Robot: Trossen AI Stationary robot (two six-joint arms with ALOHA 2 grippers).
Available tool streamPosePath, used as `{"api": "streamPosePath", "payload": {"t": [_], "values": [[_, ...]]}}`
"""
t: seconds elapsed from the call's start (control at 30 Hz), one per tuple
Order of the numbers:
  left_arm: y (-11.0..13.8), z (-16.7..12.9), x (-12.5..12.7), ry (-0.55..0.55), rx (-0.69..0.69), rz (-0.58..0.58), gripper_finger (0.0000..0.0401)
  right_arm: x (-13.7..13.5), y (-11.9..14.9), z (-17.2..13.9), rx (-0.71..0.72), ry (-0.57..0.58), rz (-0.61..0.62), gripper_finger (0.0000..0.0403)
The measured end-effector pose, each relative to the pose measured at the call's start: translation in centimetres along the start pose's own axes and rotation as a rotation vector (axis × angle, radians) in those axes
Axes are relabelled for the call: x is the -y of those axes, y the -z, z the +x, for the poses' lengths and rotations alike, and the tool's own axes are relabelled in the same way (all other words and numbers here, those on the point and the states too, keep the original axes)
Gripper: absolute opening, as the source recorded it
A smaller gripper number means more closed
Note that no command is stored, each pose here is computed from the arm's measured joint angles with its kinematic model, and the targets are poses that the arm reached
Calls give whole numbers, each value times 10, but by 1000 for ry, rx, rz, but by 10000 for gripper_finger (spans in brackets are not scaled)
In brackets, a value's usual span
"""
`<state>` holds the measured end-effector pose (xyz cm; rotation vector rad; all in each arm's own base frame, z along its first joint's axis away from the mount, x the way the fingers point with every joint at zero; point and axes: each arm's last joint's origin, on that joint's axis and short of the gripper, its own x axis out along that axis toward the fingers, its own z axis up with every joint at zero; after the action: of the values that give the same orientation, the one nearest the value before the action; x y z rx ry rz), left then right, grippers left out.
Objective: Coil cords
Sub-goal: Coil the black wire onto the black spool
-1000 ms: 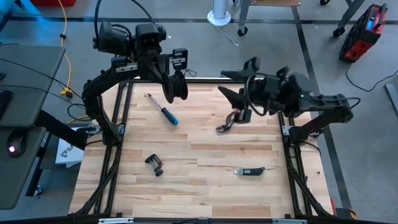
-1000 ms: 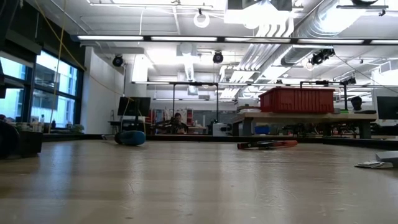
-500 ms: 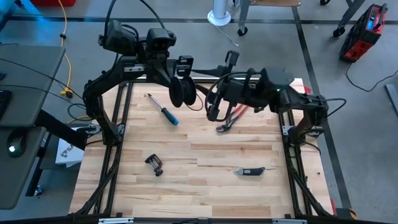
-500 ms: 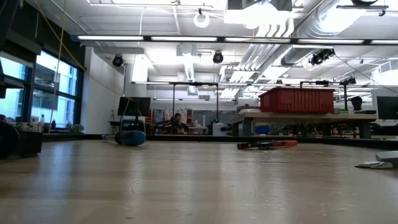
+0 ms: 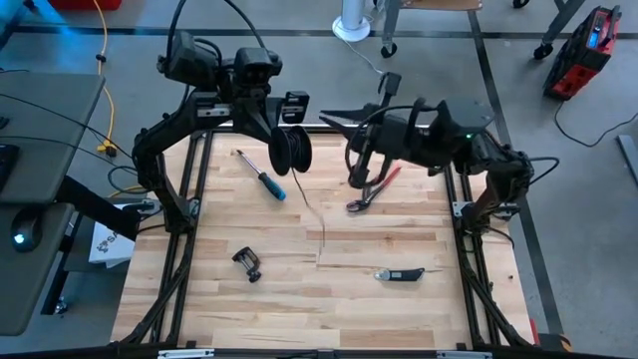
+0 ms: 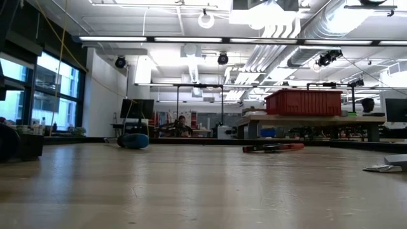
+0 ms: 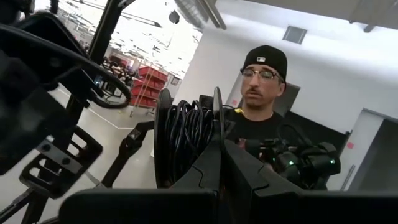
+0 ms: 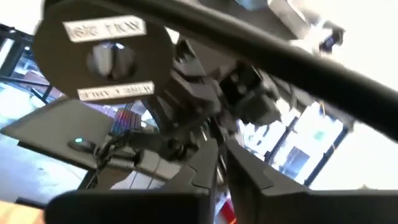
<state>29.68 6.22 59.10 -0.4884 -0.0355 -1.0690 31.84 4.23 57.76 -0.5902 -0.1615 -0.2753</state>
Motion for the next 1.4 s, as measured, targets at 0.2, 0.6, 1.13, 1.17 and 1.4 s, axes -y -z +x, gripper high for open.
{"api": "streamPosePath", "payload": {"t": [0.2, 0.6, 1.13, 1.17, 1.4], "values": [[-2, -5, -1, -17, 5, 12, 1, 2, 6, -12, -126, -35, 155, 84], [-9, -23, -4, -79, 31, 190, 1, -11, 28, -1, -219, -207, 419, 205], [-10, -29, -5, -80, -5, 218, 1, -13, 59, 16, -337, -345, 443, 206], [-9, -29, -5, -79, -7, 219, 1, -11, 59, 13, -357, -350, 441, 204], [-9, -29, -4, -74, -18, 219, 1, -6, 56, -3, -381, -533, 558, 193]]}}
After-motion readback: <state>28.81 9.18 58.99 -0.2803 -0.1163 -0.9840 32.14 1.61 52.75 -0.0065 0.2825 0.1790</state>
